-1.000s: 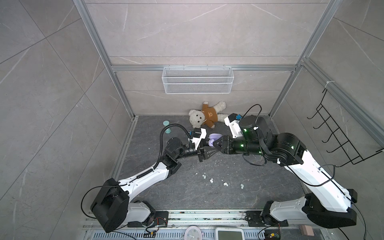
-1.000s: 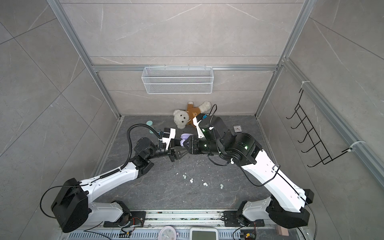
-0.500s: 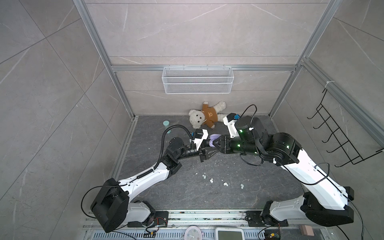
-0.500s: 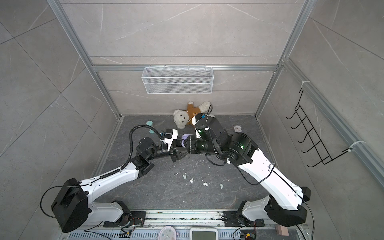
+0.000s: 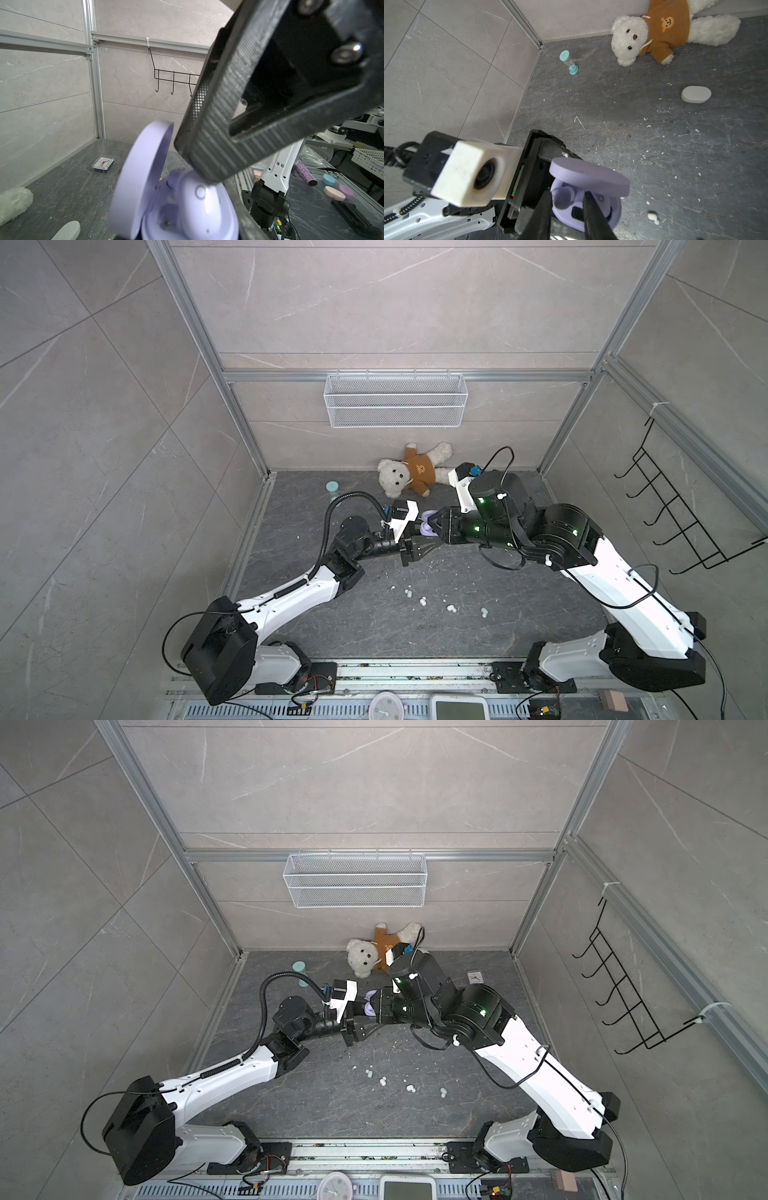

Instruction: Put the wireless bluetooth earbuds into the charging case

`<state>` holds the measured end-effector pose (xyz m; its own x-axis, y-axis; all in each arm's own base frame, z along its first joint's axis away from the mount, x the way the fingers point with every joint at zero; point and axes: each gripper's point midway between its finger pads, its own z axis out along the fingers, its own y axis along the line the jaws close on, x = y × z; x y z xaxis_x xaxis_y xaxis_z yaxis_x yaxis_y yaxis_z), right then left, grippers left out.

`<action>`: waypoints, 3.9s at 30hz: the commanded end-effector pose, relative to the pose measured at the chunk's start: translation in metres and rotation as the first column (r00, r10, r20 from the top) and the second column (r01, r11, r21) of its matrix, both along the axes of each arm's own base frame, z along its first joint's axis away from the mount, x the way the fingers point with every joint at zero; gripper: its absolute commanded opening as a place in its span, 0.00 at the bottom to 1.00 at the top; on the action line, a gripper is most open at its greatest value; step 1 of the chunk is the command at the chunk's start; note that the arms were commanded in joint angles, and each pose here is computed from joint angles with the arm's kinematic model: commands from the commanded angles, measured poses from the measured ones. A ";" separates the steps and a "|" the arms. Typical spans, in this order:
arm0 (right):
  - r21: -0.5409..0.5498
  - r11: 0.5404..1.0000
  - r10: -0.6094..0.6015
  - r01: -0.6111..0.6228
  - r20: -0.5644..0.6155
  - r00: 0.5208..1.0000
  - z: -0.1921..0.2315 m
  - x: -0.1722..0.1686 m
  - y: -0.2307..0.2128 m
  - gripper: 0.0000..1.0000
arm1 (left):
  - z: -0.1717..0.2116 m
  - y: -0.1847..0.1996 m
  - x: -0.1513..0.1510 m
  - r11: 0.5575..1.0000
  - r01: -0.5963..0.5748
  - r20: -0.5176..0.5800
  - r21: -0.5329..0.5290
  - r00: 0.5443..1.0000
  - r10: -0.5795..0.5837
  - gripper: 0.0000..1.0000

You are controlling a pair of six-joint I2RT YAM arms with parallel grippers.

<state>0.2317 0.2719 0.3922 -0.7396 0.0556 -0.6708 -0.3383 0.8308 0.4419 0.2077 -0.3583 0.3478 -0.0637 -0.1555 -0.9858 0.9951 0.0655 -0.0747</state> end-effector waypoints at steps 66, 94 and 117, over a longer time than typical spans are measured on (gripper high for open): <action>0.192 0.981 -0.015 0.019 -0.019 1.000 0.012 -0.010 0.000 0.22 | 0.021 0.007 -0.024 0.997 0.043 0.130 -0.059 0.991 -0.035 0.16; 0.320 0.942 0.117 -0.096 -0.046 0.992 0.021 -0.034 0.011 0.20 | 0.054 0.017 -0.053 0.977 0.175 0.178 -0.122 0.972 -0.152 0.17; 0.292 0.949 0.153 -0.116 -0.106 0.982 0.001 -0.037 0.022 0.20 | 0.059 0.018 -0.054 0.977 0.171 0.196 -0.129 0.970 -0.144 0.17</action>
